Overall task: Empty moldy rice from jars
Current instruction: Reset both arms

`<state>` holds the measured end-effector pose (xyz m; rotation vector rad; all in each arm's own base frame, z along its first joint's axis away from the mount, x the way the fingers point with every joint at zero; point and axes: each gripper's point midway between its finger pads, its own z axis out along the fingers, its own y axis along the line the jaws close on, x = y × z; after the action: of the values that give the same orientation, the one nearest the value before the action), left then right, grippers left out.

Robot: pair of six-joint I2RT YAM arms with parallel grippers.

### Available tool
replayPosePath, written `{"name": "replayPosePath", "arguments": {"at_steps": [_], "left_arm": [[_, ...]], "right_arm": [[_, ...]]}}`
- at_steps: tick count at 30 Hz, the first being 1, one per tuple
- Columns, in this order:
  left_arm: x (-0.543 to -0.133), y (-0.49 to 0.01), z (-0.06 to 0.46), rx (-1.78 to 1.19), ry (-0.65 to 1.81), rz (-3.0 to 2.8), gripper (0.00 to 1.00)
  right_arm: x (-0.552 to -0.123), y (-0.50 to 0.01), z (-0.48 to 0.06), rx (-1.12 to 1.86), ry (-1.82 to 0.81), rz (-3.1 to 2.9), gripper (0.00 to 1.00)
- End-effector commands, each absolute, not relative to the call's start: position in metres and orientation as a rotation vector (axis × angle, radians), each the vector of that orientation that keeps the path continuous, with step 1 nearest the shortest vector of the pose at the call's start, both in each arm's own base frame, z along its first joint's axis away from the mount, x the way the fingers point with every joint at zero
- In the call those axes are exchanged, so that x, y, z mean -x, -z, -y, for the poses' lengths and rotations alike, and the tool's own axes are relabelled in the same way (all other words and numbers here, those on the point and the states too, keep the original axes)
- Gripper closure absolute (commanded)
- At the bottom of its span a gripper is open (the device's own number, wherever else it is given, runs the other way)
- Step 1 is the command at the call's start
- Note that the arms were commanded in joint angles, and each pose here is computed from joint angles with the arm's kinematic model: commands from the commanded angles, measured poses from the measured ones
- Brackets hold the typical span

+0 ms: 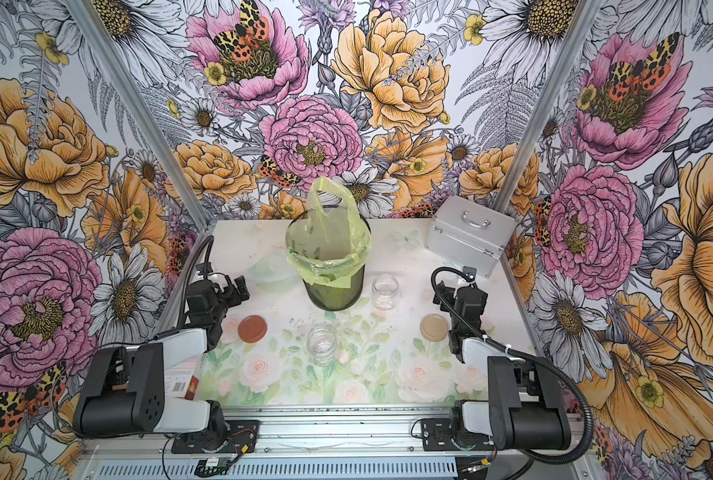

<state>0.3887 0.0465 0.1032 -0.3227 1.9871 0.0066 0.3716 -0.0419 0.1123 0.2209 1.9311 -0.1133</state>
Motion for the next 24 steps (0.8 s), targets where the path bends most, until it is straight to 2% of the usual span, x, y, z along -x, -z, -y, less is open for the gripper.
{"name": "replayPosePath", "arguments": {"at_steps": [1, 6, 24], "left_arm": [[-0.401, -0.13, -0.039, 0.222, 0.007, -1.839, 0.01], [-0.405, -0.116, -0.016, 0.107, -0.006, -1.84, 0.01], [-0.403, -0.117, -0.011, 0.086, -0.042, -1.817, 0.01]], "right_arm": [[-0.387, -0.135, 0.043, -0.187, 0.108, -1.828, 0.0], [-0.39, -0.118, 0.039, -0.172, 0.087, -1.793, 0.0], [-0.399, -0.113, 0.033, -0.145, 0.103, -1.836, 0.0]]}}
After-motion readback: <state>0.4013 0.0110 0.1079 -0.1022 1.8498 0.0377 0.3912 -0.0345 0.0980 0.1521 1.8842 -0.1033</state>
